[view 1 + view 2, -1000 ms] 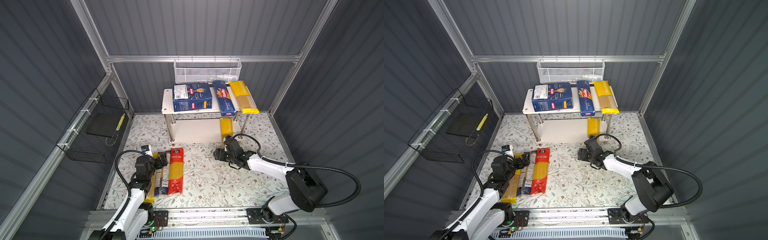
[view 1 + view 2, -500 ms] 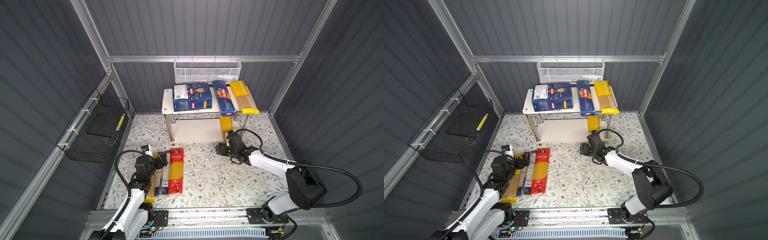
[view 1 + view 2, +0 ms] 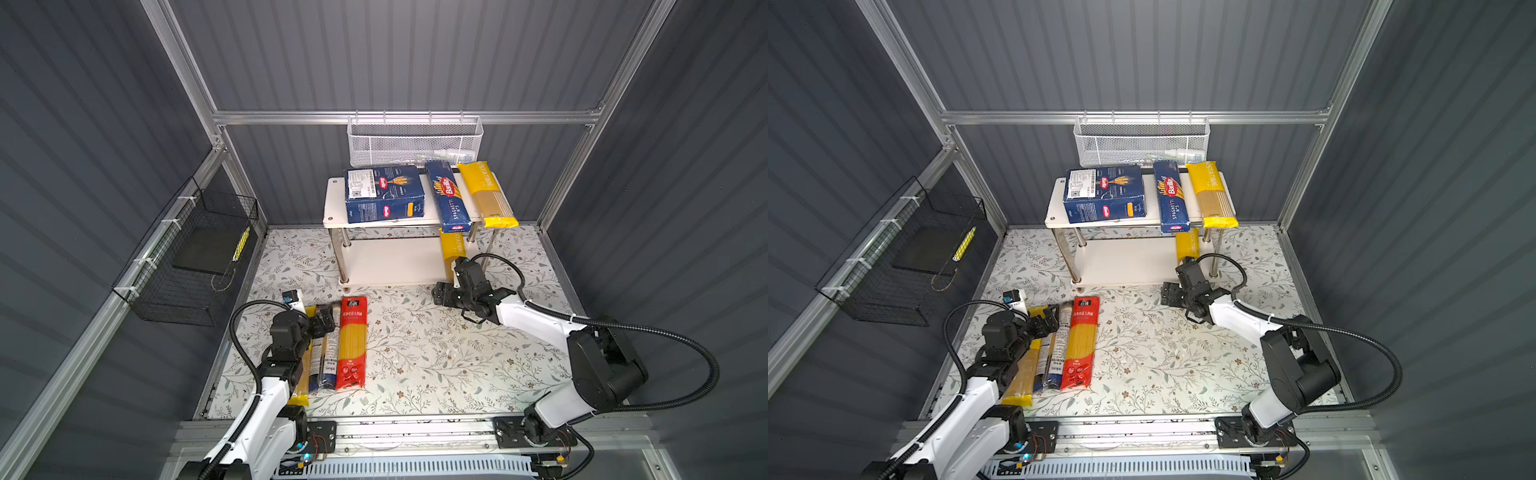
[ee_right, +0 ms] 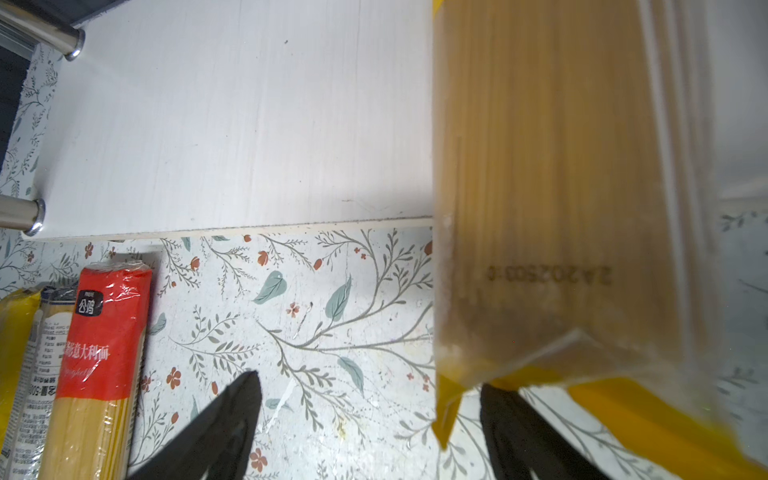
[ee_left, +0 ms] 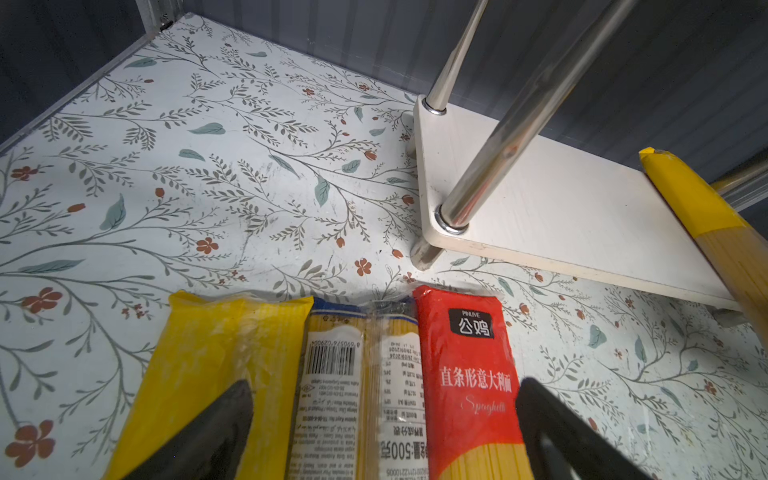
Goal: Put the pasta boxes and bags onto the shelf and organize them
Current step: 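Open the right gripper and withdraw it from the yellow bag, then move the right gripper over the red Spaghetti bag and descend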
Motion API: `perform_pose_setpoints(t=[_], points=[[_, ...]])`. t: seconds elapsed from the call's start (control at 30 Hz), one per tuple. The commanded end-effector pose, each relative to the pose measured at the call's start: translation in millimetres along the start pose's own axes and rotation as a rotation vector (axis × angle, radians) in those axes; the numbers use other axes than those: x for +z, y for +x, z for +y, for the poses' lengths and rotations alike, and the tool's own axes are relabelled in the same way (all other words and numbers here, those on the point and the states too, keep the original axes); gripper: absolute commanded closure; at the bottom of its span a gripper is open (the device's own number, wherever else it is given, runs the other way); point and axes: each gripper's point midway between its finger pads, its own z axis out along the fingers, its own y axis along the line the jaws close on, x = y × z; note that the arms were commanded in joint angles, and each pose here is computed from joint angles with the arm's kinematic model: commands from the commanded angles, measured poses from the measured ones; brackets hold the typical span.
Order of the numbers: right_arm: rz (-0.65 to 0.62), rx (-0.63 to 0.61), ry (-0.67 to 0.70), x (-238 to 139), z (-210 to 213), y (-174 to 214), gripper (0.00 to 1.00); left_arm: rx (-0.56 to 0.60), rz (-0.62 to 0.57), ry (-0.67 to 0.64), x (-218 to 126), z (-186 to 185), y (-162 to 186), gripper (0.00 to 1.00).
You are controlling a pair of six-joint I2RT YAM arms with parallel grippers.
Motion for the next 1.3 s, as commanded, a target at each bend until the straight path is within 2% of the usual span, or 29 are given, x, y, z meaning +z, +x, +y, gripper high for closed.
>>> perform_pose_setpoints(t=[0.0,0.2,0.3,0.4,0.53,0.73,0.97,1.13,1.27], points=[[-0.026,-0.06,-0.001,-25.4,14.6,-3.5,0.15,0.008,0.025,-0.035,-2.5,2.7,-8.7,0.0],[-0.019,-0.121,-0.03,-63.0,51.0,19.3,0.12,-0.103,0.157,0.025,-9.6,-14.6,-1.5,0.0],[0.009,-0.137,-0.042,-70.4,71.4,34.4,0.11,-0.083,0.185,0.041,-10.7,-21.5,-2.4,0.0],[0.039,-0.141,-0.056,-68.0,97.9,52.7,0.1,-0.026,0.125,0.026,-10.7,-19.0,-15.0,0.0],[0.101,-0.12,-0.129,-50.0,155.4,86.5,0.06,0.03,0.04,0.006,-8.5,-15.6,-31.0,0.0],[0.185,-0.115,-0.201,-27.3,222.3,129.3,0.04,0.044,0.04,-0.024,-1.4,-6.6,-21.0,0.0],[0.266,-0.139,-0.153,-1.8,251.7,155.0,0.01,0.04,-0.007,-0.043,-8.6,1.9,-11.8,0.0],[0.314,-0.15,-0.066,9.6,250.5,167.3,0.01,0.03,-0.039,-0.063,-12.4,6.6,-13.6,0.0],[0.335,-0.152,-0.016,19.2,251.3,179.4,0.01,0.022,-0.016,-0.085,-7.5,10.3,-11.9,0.0]])
